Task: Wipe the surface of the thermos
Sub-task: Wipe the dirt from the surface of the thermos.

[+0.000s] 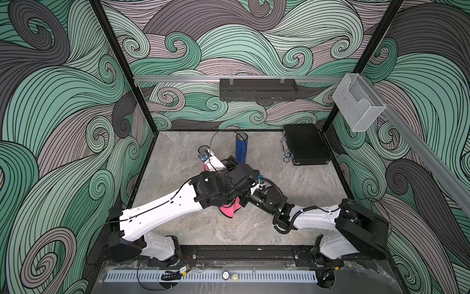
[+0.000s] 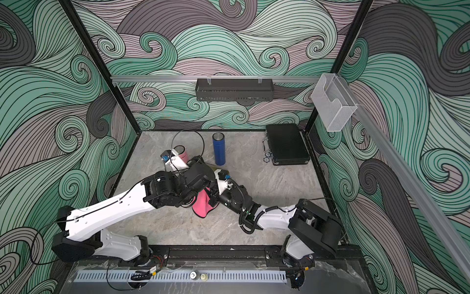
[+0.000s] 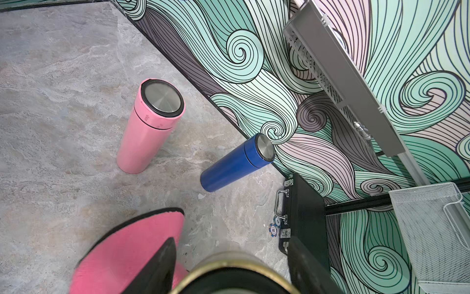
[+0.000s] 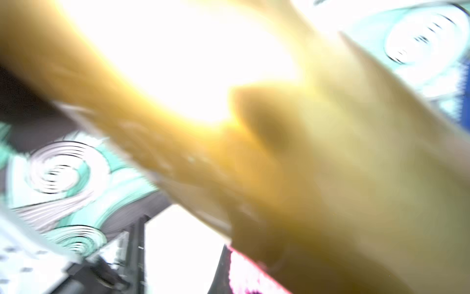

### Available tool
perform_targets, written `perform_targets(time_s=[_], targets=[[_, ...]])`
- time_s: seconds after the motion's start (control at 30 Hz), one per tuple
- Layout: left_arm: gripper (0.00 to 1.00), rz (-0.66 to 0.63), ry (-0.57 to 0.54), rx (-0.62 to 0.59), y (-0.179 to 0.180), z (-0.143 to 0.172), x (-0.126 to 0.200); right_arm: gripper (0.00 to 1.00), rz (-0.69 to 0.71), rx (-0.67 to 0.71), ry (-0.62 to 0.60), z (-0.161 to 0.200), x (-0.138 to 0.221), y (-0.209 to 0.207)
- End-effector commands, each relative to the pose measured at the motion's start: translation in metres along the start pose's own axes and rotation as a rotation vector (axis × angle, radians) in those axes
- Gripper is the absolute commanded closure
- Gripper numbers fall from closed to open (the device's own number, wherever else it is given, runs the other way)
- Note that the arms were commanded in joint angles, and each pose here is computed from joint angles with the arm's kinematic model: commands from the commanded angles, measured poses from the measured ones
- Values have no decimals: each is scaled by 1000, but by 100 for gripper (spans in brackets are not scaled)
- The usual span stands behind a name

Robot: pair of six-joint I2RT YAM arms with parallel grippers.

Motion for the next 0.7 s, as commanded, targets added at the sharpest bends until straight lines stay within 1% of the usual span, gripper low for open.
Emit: perform_targets(time_s=[0.0, 0.23, 0.47, 0.57, 0.6, 0.67], targets=[[100, 30, -21, 48, 4, -21, 15, 100, 12, -28, -112, -20, 6, -2], [100, 35, -34, 55, 8, -26, 18, 100, 82, -27, -112, -13, 18, -18], [100, 73, -49, 28, 5, -30, 20, 100, 121, -41, -110, -6, 27, -33], [100, 116, -67, -58, -6, -28, 18, 100, 83, -45, -96, -7, 31, -25], [100, 145, -70, -107, -13, -25, 16, 100, 59, -48, -94, -9, 33, -20], [100, 256, -78, -242, -34, -16, 13, 100, 13, -40, -90, -13, 40, -5]])
Point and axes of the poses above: each gripper's point midway between its finger pads, its own x axis back along the fingers, its own y axis along the line the jaws close on, z = x × y, the point moved 4 cm from there along x, back along the fingers, and after that the axes turned 15 degrees about -x, right-handed, at the moved point
